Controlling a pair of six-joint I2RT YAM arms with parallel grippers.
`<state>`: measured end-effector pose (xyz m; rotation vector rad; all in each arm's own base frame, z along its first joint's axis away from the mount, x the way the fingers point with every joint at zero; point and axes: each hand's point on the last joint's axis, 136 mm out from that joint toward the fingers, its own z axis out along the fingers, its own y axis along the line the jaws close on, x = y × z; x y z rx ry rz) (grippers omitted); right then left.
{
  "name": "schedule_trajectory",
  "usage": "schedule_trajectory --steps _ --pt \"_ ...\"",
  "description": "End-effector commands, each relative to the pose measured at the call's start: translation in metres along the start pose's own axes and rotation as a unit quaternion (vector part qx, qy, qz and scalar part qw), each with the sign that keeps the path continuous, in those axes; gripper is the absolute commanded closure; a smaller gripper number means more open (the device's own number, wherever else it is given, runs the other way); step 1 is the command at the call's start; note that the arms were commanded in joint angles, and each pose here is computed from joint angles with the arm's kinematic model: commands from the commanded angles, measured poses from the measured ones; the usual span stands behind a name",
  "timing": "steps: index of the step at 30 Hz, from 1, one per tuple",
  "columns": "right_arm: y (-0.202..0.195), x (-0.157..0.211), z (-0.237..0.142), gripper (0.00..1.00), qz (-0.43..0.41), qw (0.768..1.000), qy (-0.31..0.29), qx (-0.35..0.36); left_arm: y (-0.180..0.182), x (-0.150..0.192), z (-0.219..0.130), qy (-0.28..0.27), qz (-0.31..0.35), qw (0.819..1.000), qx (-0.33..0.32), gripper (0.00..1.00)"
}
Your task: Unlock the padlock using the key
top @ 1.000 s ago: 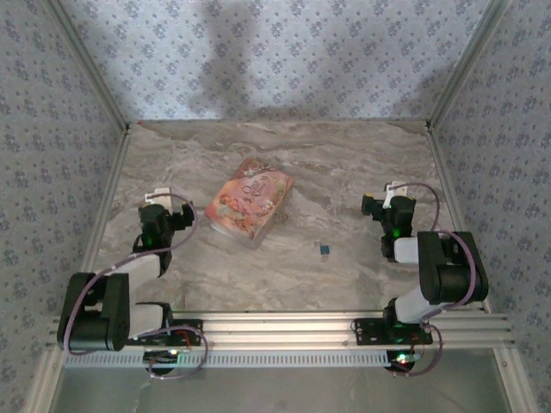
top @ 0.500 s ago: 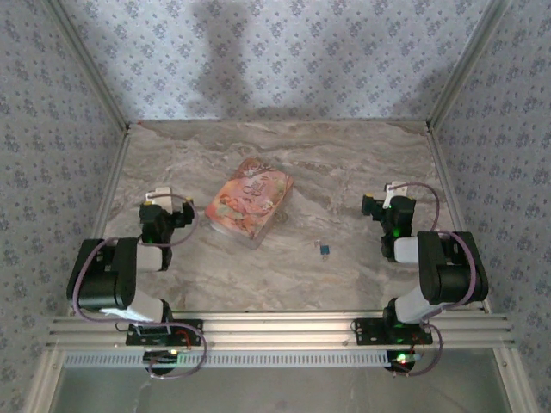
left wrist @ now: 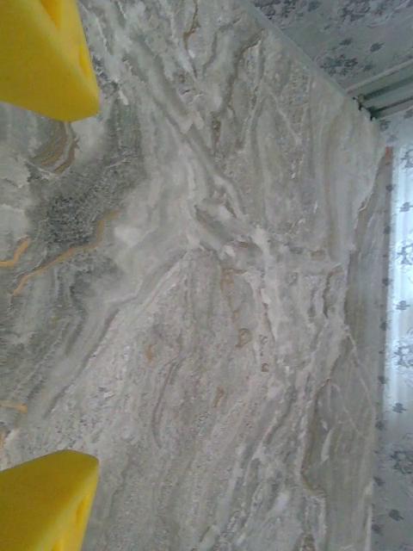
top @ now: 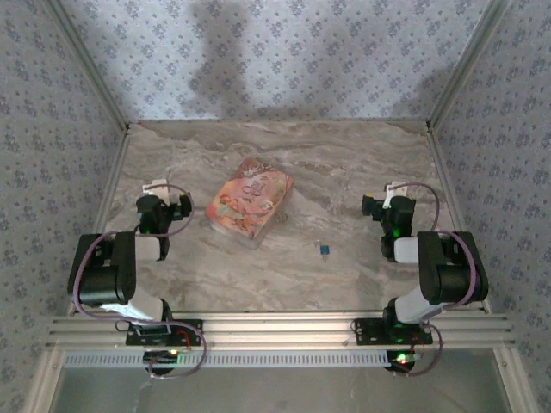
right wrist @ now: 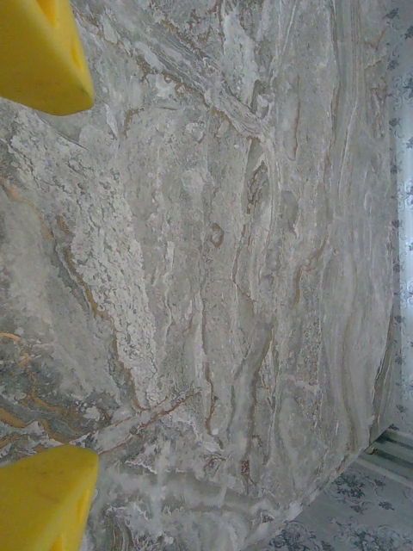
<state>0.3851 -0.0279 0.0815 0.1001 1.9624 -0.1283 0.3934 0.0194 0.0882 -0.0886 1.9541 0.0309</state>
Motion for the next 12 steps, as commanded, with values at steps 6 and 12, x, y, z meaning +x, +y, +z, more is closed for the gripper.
schedule_trajectory --steps 6,12 --pt "-0.0017 -0.0050 0.0014 0.00 -0.001 1.000 -0.005 0.006 -0.0073 -0.0019 0.0038 0.007 0.012 1.000 0.010 0.02" --pt "-0.0015 -0.0049 0.0011 0.00 -0.001 1.000 -0.005 0.006 -0.0073 -0.0016 0.0038 0.007 0.012 1.000 0.010 0.02"
